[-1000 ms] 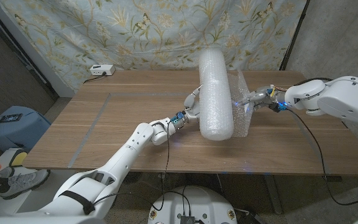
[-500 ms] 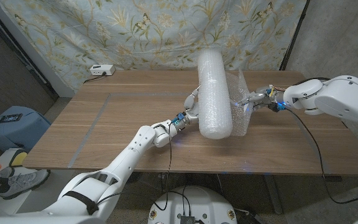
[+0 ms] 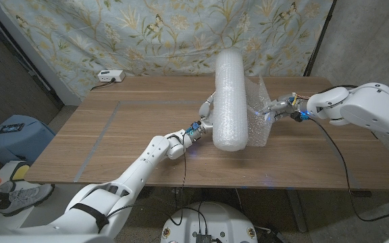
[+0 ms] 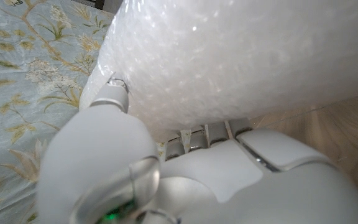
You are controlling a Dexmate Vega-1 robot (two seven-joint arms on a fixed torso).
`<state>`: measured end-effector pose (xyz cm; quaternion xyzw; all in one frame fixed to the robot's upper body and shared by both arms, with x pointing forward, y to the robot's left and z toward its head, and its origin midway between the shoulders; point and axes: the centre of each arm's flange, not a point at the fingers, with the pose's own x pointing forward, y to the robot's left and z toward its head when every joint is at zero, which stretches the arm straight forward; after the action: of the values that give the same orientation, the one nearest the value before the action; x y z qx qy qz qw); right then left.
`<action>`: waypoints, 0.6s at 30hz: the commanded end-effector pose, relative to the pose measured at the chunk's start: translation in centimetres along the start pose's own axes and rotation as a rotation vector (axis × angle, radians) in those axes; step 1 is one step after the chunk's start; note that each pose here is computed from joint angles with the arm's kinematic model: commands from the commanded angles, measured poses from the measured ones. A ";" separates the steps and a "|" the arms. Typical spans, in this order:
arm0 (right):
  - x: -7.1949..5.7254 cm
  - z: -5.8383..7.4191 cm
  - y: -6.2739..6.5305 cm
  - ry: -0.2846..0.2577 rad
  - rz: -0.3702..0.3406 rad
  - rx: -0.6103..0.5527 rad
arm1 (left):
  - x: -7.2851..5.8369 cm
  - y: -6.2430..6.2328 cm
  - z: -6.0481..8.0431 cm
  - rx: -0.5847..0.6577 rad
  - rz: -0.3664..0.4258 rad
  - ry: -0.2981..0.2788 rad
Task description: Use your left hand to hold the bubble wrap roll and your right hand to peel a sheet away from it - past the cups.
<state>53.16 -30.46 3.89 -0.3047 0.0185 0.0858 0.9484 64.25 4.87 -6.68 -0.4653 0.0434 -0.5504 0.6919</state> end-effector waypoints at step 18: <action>0.6 0.4 0.2 0.037 -0.013 -0.029 | -0.4 0.9 -0.8 -0.049 -0.099 -0.080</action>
<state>53.43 -30.09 4.00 -0.3129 0.0258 0.0782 0.9462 64.34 4.86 -7.27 -0.4868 0.0212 -0.5605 0.6696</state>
